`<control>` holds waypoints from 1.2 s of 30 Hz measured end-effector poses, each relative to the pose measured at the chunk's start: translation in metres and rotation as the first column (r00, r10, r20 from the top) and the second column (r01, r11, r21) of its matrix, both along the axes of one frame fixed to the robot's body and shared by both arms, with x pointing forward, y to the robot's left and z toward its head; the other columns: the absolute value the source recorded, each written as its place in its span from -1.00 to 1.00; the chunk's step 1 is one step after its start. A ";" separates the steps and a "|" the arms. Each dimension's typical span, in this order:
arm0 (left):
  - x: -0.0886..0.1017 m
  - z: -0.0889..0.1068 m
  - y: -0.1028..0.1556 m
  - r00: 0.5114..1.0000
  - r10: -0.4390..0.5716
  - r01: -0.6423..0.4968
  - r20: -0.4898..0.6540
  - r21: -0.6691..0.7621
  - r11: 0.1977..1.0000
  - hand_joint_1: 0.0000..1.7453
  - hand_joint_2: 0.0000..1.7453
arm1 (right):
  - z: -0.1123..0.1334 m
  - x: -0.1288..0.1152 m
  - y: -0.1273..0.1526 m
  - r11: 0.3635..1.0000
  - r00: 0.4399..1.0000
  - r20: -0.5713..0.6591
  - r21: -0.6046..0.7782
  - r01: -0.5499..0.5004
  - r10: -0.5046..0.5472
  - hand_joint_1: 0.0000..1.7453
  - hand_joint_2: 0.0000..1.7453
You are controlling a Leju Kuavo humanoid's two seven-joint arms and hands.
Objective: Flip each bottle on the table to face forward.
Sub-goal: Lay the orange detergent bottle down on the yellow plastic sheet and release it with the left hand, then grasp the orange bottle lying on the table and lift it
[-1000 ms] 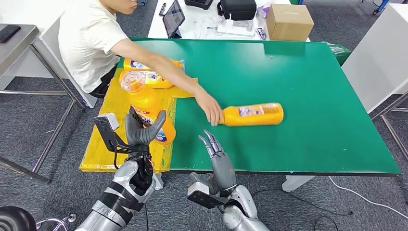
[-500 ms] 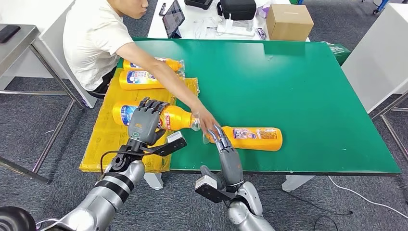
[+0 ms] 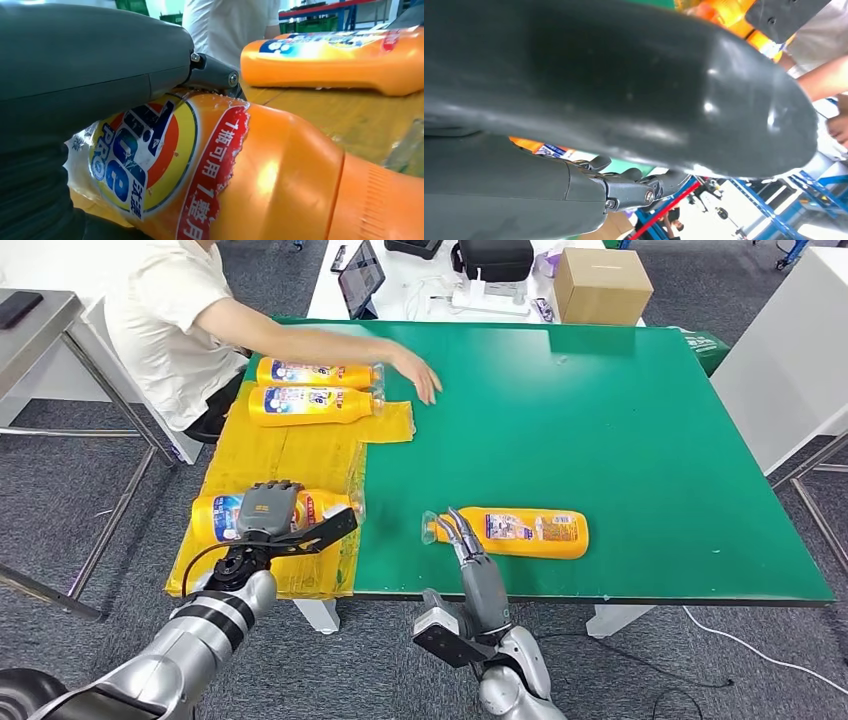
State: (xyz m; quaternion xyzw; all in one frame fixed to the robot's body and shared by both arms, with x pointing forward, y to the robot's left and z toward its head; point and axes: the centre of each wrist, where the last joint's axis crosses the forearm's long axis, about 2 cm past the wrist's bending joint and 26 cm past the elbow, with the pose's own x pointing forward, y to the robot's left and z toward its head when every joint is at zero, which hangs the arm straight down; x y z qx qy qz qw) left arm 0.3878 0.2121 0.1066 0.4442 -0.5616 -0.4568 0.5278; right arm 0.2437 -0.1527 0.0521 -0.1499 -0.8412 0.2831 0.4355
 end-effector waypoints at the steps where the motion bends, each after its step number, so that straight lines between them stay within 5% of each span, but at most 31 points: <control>1: 0.000 0.000 0.002 1.000 0.002 -0.002 -0.003 0.006 1.000 1.00 1.00 | -0.001 -0.001 -0.001 1.000 1.000 -0.004 0.002 0.004 -0.004 -1.00 -1.00; 14: -0.001 -0.007 0.015 0.982 -0.172 0.158 -0.083 -0.154 0.975 0.86 1.00 | -0.003 -0.003 -0.004 0.999 1.000 -0.012 0.047 0.005 -0.004 -1.00 -1.00; 16: -0.001 -0.007 0.016 0.969 -0.235 0.214 -0.077 -0.215 0.953 0.32 1.00 | -0.004 -0.002 -0.004 0.998 1.000 -0.009 0.063 0.001 -0.001 -1.00 -1.00; 18: -0.002 -0.007 0.017 0.958 -0.279 0.255 -0.057 -0.271 0.928 -0.50 1.00 | -0.004 -0.003 -0.004 0.997 1.000 -0.006 0.075 0.000 0.001 -1.00 -1.00; 21: -0.003 -0.007 0.017 0.948 -0.316 0.287 -0.030 -0.341 0.895 -1.00 1.00 | -0.006 -0.003 -0.004 0.996 1.000 -0.008 0.085 0.002 -0.001 -1.00 -1.00; 36: -0.020 -0.022 0.010 0.934 -0.356 0.316 -0.041 -0.372 0.873 -1.00 1.00 | -0.010 -0.004 -0.005 0.995 0.999 -0.030 0.098 0.017 -0.014 -1.00 -1.00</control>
